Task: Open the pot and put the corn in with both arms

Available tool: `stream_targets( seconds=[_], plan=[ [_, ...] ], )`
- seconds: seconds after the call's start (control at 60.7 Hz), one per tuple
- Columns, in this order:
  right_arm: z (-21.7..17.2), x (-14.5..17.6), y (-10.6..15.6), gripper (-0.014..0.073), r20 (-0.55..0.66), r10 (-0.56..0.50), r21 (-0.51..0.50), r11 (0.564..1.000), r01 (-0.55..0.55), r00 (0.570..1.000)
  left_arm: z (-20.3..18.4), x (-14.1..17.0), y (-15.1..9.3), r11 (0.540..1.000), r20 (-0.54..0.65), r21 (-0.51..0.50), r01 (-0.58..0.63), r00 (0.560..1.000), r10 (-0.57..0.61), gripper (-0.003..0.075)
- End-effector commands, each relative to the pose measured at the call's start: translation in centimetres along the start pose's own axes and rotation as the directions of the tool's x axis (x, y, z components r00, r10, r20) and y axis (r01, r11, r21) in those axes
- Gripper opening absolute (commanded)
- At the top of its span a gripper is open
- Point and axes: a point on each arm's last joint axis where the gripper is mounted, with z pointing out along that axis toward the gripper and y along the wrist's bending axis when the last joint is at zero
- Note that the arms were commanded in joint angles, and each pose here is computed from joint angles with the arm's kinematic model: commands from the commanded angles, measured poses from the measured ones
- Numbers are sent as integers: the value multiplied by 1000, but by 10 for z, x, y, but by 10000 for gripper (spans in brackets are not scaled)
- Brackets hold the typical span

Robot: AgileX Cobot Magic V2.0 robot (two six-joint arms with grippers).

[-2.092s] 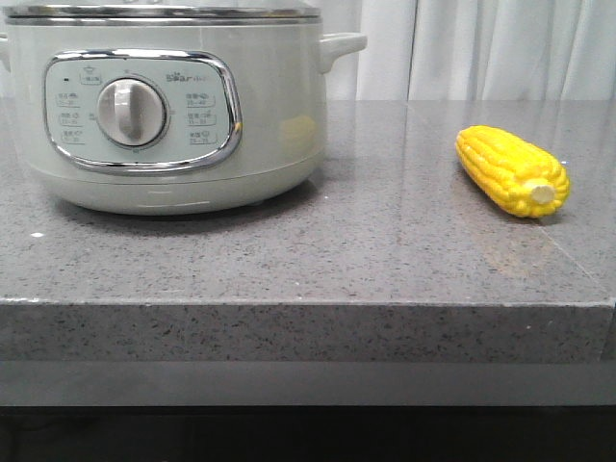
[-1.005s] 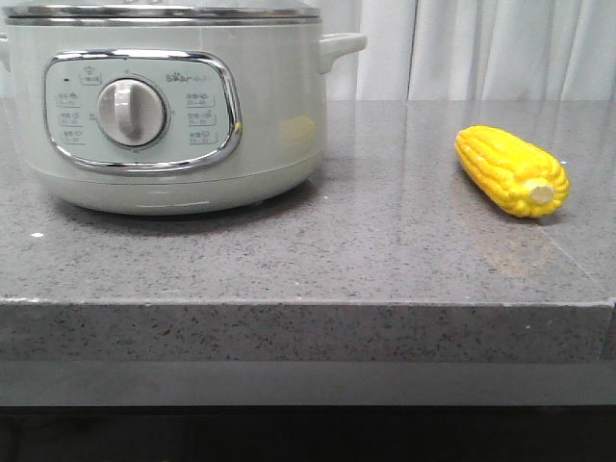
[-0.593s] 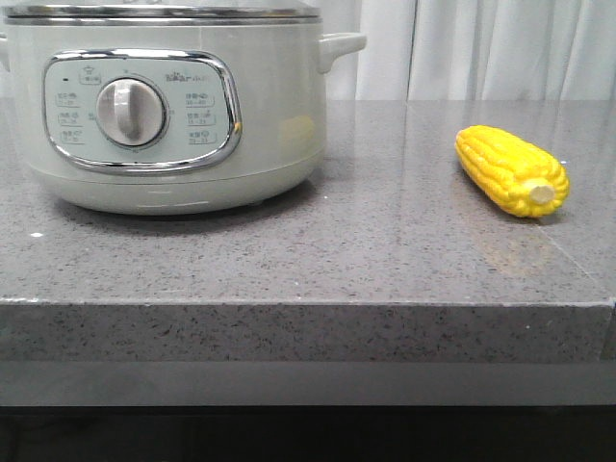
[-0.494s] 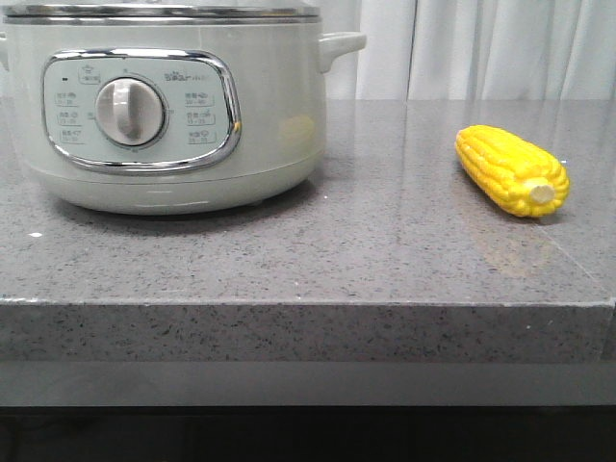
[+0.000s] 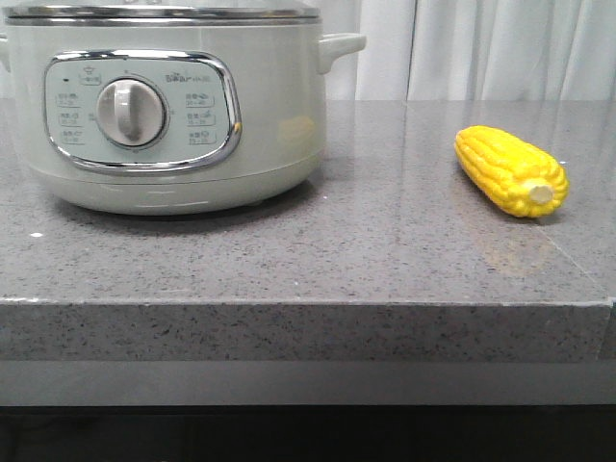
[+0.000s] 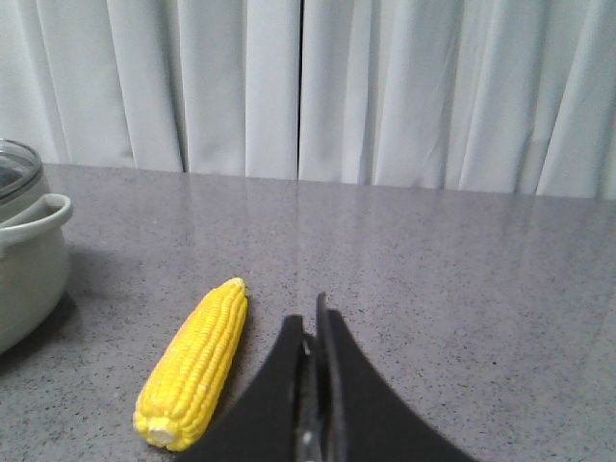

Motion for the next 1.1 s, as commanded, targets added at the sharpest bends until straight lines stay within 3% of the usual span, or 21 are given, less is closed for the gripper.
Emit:
stream_targets(
  seconds=[0.0,0.082,0.165,0.297,0.346,0.395,0.511,0.741,1.087],
  plan=[
    [11,-21,-1,-58,47,-6,12,1000,5,999,9,-24,0,1000,63,-4,8,998,-8,-18],
    [18,-20,-2,-55,23,-4,14,1000,4,1000,12,-27,0,1000,80,-4,10,997,-9,-10],
    [19,-19,-2,10,19,-4,14,1000,4,1000,12,-29,0,1000,102,-5,10,995,-9,78],
    [19,-19,-2,320,21,-4,14,1000,4,1000,12,-30,1,1000,111,-5,10,994,-9,445],
    [19,-19,-2,437,21,-4,14,1000,4,1000,12,-30,1,1000,114,-5,10,993,-9,547],
    [19,-19,-2,514,21,-4,14,1000,4,1000,13,-29,0,1000,130,0,27,991,-27,590],
    [19,-19,-2,551,21,-4,14,1000,4,1000,14,-31,-1,996,135,27,89,987,-92,587],
    [19,-19,-2,550,21,-4,14,1000,4,1000,41,-70,-17,991,-20,131,18,1000,-16,587],
    [19,-19,-2,550,15,-4,14,1000,4,1000,116,-132,-90,911,-210,409,-52,966,149,587]
  ],
)
